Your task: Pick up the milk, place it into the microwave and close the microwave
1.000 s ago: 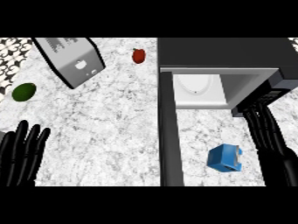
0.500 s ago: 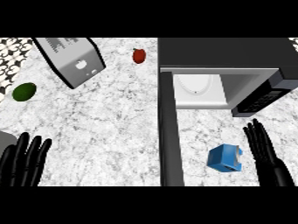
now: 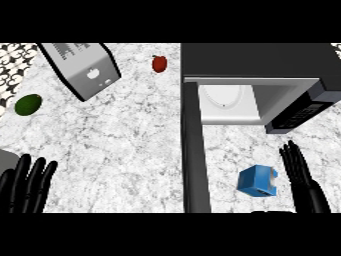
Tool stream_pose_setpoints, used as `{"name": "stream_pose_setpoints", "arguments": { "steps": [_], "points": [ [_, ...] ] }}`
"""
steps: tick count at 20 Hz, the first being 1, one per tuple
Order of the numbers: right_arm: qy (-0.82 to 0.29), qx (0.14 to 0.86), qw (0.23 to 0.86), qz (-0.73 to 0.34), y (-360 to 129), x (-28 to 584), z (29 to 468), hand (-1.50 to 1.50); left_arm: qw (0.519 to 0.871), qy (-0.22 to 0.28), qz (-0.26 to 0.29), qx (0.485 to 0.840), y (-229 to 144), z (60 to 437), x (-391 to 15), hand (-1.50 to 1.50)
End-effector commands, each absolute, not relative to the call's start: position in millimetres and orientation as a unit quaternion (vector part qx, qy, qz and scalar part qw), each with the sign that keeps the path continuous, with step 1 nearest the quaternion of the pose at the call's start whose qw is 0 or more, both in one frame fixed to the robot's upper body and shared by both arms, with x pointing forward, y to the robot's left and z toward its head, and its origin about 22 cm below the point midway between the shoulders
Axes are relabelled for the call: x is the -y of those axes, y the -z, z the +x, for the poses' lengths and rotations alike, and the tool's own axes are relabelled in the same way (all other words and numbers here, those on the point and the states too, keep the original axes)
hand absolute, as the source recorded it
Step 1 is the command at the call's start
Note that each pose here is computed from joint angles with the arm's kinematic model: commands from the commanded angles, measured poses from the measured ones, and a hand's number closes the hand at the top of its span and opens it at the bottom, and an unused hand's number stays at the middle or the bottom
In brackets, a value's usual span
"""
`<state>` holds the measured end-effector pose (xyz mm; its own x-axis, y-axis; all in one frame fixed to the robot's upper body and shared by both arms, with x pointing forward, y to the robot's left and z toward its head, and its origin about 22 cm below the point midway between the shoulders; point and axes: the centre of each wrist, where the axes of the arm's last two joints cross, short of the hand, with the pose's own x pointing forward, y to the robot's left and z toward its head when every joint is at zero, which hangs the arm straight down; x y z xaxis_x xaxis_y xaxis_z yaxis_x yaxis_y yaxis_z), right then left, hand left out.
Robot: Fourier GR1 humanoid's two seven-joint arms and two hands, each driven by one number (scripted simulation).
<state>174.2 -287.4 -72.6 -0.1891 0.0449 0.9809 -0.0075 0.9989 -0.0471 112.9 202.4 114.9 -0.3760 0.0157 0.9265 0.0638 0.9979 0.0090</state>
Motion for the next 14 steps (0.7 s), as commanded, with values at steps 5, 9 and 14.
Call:
{"name": "stream_pose_setpoints", "arguments": {
  "steps": [5,9,14],
  "points": [
    [-0.004,0.766,0.642,0.014,119,273,159,-1.50,0.555,0.017,-0.013,0.832,-125,101,-191,-1.50],
    [0.004,0.766,0.643,0.003,139,298,176,-1.50,0.555,0.027,-0.017,0.831,-118,98,-194,-1.50],
    [-0.015,0.761,0.648,0.006,141,317,197,-1.50,0.555,0.019,-0.025,0.831,-123,90,-195,-1.50]
  ]
}}
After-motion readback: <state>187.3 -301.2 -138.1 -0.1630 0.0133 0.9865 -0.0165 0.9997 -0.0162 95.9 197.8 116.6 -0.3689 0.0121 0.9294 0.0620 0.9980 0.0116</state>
